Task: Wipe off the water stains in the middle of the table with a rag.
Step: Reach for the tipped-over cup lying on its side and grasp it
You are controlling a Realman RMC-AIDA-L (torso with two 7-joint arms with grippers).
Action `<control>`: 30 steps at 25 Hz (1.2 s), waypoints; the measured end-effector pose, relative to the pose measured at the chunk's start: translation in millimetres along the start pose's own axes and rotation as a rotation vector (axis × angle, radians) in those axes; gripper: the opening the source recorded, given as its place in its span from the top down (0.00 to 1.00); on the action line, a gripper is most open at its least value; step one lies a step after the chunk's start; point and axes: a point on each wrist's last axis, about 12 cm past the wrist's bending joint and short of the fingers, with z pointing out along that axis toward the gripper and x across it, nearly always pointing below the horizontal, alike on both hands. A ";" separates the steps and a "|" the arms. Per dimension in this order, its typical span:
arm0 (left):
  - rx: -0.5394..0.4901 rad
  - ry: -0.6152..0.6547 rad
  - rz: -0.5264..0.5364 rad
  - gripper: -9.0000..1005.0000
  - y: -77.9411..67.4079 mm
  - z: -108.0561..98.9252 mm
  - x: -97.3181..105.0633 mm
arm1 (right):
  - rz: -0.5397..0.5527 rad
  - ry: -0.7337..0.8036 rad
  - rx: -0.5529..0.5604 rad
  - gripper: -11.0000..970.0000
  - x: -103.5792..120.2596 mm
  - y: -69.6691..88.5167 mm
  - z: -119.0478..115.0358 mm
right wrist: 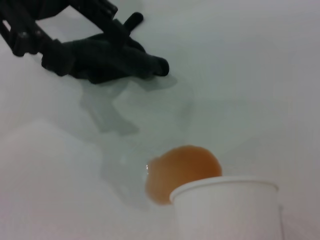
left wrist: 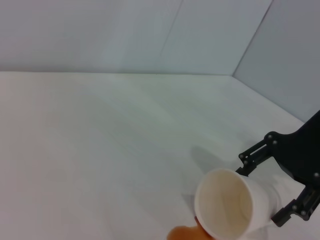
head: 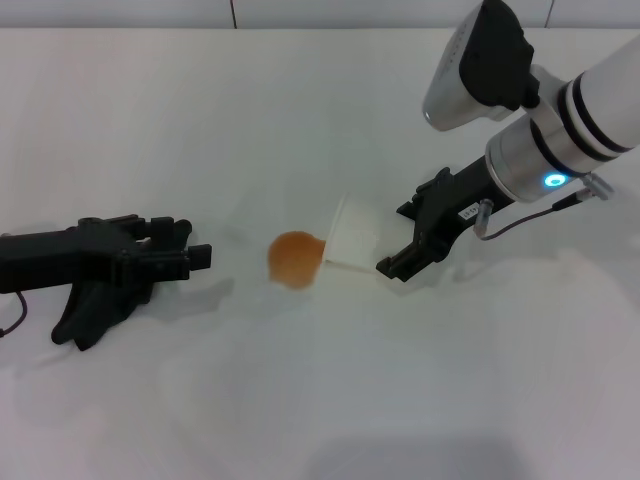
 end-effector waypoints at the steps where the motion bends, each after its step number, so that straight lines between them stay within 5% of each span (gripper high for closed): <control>1: -0.002 0.000 0.000 0.11 0.2 0.0 0.0 | -0.002 0.003 0.000 0.13 0.0 0.6 0.9; 30: -0.008 -0.001 -0.001 0.11 1.0 0.1 -0.2 | -0.005 0.006 0.012 0.20 0.3 1.7 4.8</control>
